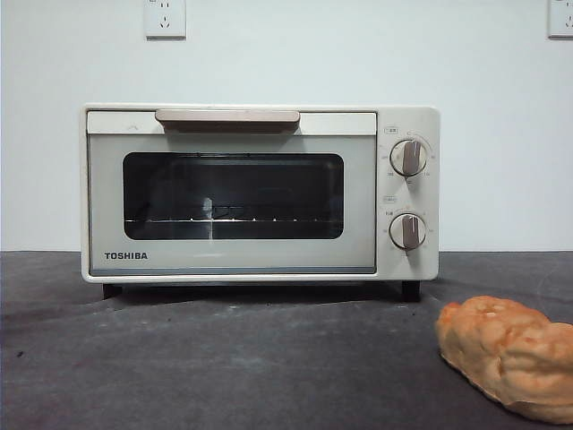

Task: The left arm flap open the oven, the right arm pick bread and place it into oven, the left arm flap close the oven

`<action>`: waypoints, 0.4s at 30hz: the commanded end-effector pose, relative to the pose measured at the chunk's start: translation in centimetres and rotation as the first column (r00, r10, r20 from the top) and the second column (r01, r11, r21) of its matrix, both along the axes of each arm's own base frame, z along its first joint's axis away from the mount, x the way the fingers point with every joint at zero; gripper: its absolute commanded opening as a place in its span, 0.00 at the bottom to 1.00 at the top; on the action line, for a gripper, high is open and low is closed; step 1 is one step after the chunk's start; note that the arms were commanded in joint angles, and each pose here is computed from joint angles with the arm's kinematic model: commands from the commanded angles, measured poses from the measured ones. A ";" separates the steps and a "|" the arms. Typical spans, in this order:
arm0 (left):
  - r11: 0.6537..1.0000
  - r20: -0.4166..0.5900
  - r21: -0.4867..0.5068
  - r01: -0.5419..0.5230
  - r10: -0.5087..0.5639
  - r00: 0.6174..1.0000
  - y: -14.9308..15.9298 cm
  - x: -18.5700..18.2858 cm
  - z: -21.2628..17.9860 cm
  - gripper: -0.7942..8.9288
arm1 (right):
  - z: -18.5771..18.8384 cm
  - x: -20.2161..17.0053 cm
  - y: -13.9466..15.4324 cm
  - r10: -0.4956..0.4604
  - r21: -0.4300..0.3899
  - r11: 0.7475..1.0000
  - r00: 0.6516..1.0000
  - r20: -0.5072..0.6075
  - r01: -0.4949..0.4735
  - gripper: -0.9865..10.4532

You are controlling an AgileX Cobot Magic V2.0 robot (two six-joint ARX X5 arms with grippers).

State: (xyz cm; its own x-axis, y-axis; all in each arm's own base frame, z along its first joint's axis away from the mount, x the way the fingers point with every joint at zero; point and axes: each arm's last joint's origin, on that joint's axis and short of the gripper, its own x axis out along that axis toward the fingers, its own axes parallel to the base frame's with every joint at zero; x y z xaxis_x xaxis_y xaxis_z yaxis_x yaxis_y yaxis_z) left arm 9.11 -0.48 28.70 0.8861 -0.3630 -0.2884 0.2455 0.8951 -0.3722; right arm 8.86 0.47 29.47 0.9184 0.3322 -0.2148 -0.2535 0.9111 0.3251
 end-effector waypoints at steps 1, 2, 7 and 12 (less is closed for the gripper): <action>0.994 0.002 0.084 0.071 -0.072 0.997 -0.1 0.3 1.7 0.10 | 1.4 0.5 0.1 0.041 -0.074 0.996 0.998 -0.044 -0.045 0.09; 0.992 -0.014 0.093 0.090 -0.090 0.996 -0.1 0.5 2.1 0.10 | 1.7 0.7 0.1 0.051 -0.088 0.994 0.996 -0.077 -0.058 0.09; 0.977 -0.087 0.117 0.180 -0.171 0.981 -0.4 1.2 3.7 0.10 | 2.6 1.3 0.4 0.106 -0.137 0.981 0.966 -0.236 -0.141 0.09; 0.955 -0.161 0.109 0.275 -0.256 0.953 -1.0 1.4 4.3 0.10 | 2.5 1.5 0.8 0.161 -0.147 0.962 0.915 -0.371 -0.229 0.09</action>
State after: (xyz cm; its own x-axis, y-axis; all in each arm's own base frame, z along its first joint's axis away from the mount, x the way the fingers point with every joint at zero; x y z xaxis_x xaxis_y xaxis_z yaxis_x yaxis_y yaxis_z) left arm 10.48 -1.39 32.49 0.7092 -0.5216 -0.4743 0.4031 0.8519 -0.3342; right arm 10.39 1.21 31.52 0.6916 0.4143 -0.5916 -0.2991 0.9099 0.2876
